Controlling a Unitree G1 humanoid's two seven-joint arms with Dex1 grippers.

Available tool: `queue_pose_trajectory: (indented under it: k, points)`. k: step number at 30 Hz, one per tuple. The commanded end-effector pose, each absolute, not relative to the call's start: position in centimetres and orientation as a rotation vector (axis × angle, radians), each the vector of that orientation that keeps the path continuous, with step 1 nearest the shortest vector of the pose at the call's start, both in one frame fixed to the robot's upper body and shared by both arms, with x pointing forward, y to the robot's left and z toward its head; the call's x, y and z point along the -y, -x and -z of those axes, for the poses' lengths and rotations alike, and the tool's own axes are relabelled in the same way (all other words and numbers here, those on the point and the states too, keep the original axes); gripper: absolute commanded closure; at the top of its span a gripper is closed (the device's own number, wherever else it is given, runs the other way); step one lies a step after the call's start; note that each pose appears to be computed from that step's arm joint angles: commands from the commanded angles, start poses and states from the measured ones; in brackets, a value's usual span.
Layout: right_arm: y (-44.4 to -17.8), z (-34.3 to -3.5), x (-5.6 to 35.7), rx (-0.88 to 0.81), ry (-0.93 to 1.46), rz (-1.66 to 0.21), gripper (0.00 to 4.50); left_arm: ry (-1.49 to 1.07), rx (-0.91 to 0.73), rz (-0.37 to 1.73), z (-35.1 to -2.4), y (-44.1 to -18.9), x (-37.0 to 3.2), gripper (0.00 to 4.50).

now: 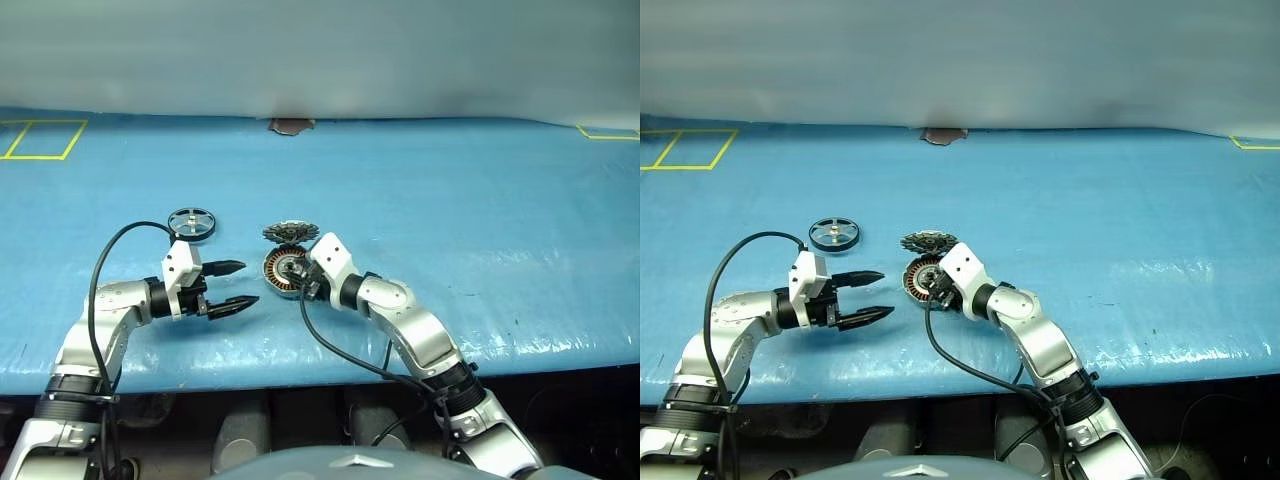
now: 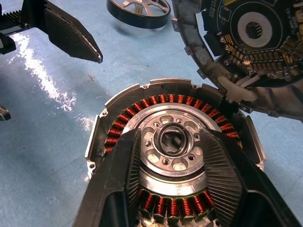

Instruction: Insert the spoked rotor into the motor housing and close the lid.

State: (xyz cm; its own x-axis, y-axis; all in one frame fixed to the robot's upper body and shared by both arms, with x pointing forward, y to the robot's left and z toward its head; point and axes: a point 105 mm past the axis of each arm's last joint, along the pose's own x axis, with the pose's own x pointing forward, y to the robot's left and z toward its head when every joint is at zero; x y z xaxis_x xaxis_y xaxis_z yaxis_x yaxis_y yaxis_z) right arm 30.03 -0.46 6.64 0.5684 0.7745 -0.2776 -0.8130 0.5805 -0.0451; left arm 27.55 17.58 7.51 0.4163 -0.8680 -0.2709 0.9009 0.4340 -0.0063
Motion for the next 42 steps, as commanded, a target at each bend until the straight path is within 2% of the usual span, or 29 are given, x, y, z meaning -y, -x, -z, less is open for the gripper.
queue_pose_trajectory:
  k: [1, 7, 10, 14, 15, 21, 27, 37, 42]
  points:
    - [-30.3, -8.1, 0.2, -0.168, 0.178, -0.931, 2.43, -0.175, -0.211, 1.103, -8.2, -27.9, -17.8, 0.46]
    - [-30.1, -8.4, 0.0, -0.159, 0.165, -0.946, 2.43, -0.180, -0.207, 1.099, -8.1, -28.0, -17.8, 0.46]
    - [-30.1, -8.5, -0.3, -0.158, 0.137, -0.954, 3.00, -0.182, -0.206, 1.096, -8.1, -28.0, -17.9, 0.46]
    - [-30.1, -8.5, -0.4, -0.157, 0.136, -0.957, 4.29, -0.186, -0.205, 1.091, -8.0, -28.0, -17.9, 0.46]
    - [-30.1, -8.5, -0.4, -0.156, 0.135, -0.958, 4.49, -0.188, -0.205, 1.088, -8.0, -28.0, -17.9, 0.46]
    - [-30.3, -8.1, -0.6, -0.170, 0.132, -0.951, 4.49, -0.194, -0.206, 1.080, -7.9, -28.1, -18.1, 0.46]
    - [-30.8, -5.7, -0.3, -0.255, 0.132, -0.920, 4.49, -0.200, -0.206, 1.075, -7.9, -28.1, -18.1, 0.46]
    - [-30.4, -8.3, -0.3, -0.163, 0.132, -0.937, 4.49, -0.194, -0.206, 1.059, -7.8, -28.2, -18.3, 0.46]
    - [-30.7, -7.4, -0.4, -0.197, 0.139, -0.930, 4.49, -0.192, -0.203, 1.060, -7.8, -28.3, -18.2, 0.46]
